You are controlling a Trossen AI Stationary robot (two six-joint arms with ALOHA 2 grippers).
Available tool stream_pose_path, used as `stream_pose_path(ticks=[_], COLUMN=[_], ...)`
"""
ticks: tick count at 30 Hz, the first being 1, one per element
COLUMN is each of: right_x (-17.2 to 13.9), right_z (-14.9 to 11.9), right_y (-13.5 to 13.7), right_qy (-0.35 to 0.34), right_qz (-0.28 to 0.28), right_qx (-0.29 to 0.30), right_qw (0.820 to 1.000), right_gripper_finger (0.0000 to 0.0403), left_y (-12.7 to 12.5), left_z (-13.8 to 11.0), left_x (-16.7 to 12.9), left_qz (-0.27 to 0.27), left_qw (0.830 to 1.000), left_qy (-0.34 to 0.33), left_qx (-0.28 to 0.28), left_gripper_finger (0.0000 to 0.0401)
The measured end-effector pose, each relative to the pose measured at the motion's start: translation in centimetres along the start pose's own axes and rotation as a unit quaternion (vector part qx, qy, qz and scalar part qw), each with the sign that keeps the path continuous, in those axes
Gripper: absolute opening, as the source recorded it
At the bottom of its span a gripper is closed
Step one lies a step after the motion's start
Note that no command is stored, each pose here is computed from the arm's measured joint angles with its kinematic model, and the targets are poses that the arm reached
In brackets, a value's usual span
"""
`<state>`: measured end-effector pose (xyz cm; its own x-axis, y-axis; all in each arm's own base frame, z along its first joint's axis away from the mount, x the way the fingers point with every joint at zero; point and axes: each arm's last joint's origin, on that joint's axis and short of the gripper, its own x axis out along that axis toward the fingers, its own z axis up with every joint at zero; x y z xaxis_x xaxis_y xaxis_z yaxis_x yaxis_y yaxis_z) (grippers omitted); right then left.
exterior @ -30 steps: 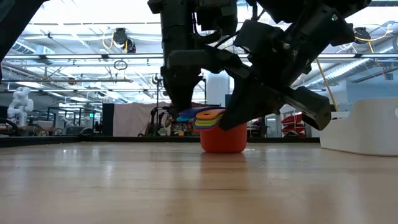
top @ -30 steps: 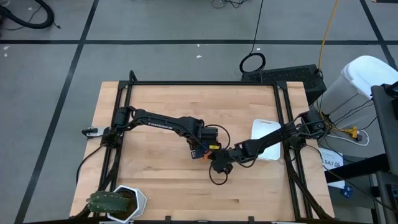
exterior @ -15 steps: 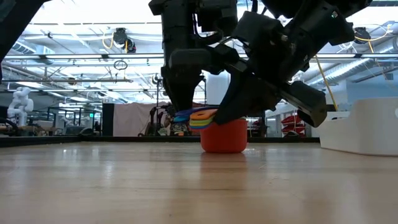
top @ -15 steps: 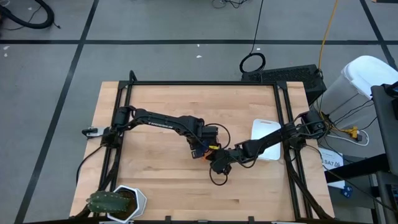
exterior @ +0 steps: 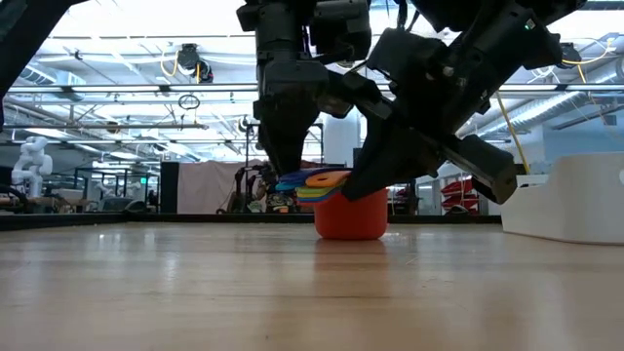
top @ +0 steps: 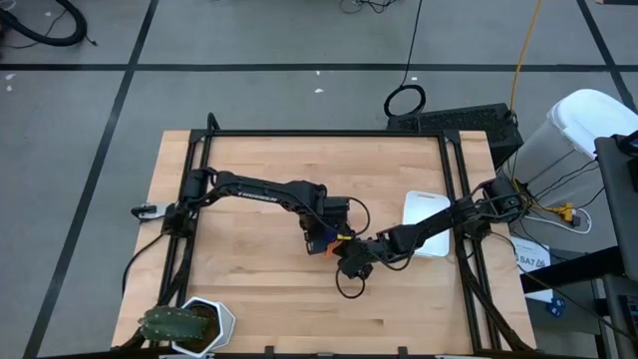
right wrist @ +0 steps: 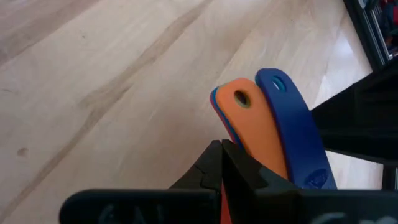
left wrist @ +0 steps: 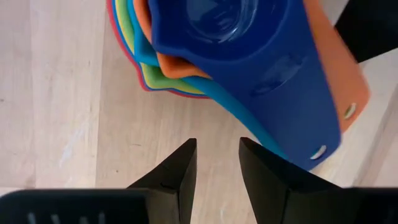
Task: Nest measuring cups in basket
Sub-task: Stack the dark blue measuring cup on top of the orange measuring cup, then put the nested measuring cups into the white bin
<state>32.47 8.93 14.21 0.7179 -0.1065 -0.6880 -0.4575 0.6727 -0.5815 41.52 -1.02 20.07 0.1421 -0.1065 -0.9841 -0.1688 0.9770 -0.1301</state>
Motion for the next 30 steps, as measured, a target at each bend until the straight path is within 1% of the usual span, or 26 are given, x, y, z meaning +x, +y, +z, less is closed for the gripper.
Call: stream_pose_path(ticks=[5, 13, 21, 26, 30], right_x=[0.01, -0.05, -0.02, -0.02, -0.62], right_z=[0.06, 0.80, 0.47, 0.04, 0.51], right_y=[-0.08, -0.55, -0.29, 0.18, 0.25], right_qy=[-0.004, -0.042, -0.028, -0.009, -0.011], right_qz=[-0.003, -0.026, -0.033, -0.037, -0.052], right_qx=[0.003, 0.014, 0.000, -0.004, -0.016], right_qw=[1.000, 0.999, 0.999, 0.999, 0.998], right_gripper_finger=[0.0000, 0.0000, 0.0000, 0.0000, 0.0000], left_y=[0.16, 0.30, 0.25, 0.36, 0.33], left_z=[0.08, 0.43, 0.61, 0.24, -0.10], left_x=[-0.08, -0.15, -0.16, -0.15, -0.52], left_qz=[-0.005, -0.029, -0.032, -0.022, -0.019], left_qw=[1.000, 0.999, 0.999, 1.000, 1.000], left_qy=[-0.003, -0.015, -0.024, -0.006, 0.003], left_qx=[-0.002, -0.004, 0.000, 0.004, 0.008], left_gripper_finger=[0.0124, 0.0124, 0.0124, 0.0124, 0.0124])
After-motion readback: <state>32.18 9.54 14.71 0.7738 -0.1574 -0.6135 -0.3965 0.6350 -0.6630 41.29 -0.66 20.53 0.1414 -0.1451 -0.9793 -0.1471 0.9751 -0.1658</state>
